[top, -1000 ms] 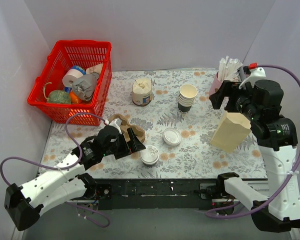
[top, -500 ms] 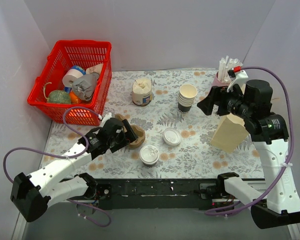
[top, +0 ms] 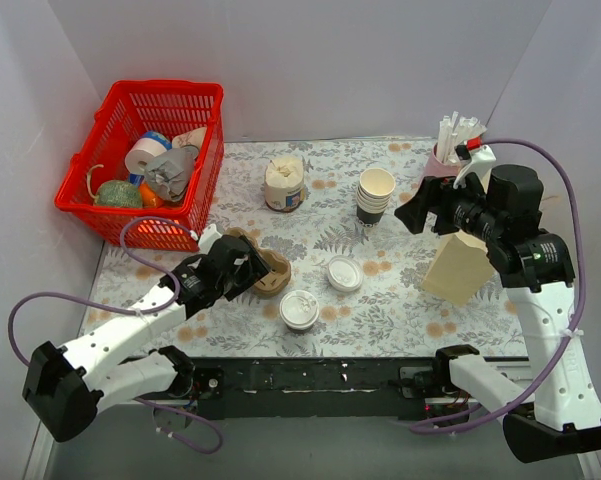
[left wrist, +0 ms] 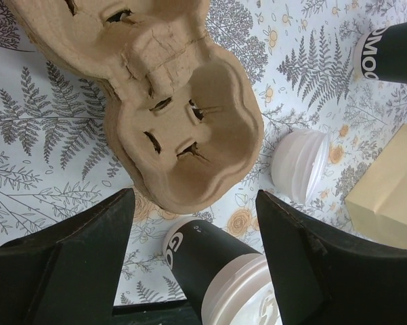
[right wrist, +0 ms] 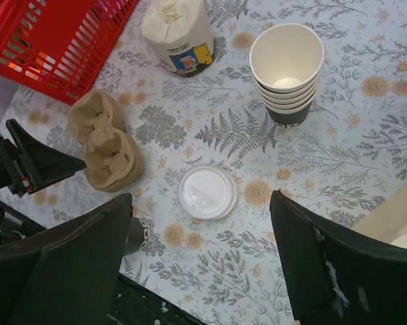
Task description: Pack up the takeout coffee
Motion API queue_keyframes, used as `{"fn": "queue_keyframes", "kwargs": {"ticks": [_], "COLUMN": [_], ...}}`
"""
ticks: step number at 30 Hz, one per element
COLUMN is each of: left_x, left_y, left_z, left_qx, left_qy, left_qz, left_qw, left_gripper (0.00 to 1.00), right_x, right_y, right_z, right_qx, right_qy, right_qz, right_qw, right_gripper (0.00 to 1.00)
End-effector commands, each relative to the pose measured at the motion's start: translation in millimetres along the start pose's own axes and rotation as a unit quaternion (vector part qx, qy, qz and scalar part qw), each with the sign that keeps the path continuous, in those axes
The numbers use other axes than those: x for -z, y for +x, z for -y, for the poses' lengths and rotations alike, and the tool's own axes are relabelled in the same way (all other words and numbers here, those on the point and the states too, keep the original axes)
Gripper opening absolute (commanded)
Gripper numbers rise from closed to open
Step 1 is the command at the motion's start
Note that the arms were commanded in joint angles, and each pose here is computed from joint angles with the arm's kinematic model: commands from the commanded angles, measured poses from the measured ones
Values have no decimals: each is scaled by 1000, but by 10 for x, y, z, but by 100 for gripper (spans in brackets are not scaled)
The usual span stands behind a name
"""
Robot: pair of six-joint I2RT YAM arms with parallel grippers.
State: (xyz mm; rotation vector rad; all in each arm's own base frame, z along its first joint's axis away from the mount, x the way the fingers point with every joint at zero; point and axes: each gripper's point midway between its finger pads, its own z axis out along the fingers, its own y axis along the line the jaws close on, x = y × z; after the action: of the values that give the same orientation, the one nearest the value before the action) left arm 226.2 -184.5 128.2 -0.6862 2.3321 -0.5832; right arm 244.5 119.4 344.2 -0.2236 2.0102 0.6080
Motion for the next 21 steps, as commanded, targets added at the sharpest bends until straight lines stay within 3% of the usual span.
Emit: {"fn": "queue_keyframes", "kwargs": {"ticks": [1,15,21], "left_x": [-21,-183,-221], "left_y": [-102,-89,-72], "left_z": [-13,-75,-124], "left_qx": [4,4,8], "left_qy": [-9,-24,-33], "left_qz": [24,28,25], "left_qw": [1000,999,999], "left_gripper": [70,58,57], "right_x": [-36,-55,-68], "right_y": [-40,14,31], "right_z": [30,45,57], "right_qx": [7,10,9], "right_qy": [2,0,2], "right_qz": [15,11,8], "right_qw": [1000,1000,1000], "right_gripper": [90,90,90]}}
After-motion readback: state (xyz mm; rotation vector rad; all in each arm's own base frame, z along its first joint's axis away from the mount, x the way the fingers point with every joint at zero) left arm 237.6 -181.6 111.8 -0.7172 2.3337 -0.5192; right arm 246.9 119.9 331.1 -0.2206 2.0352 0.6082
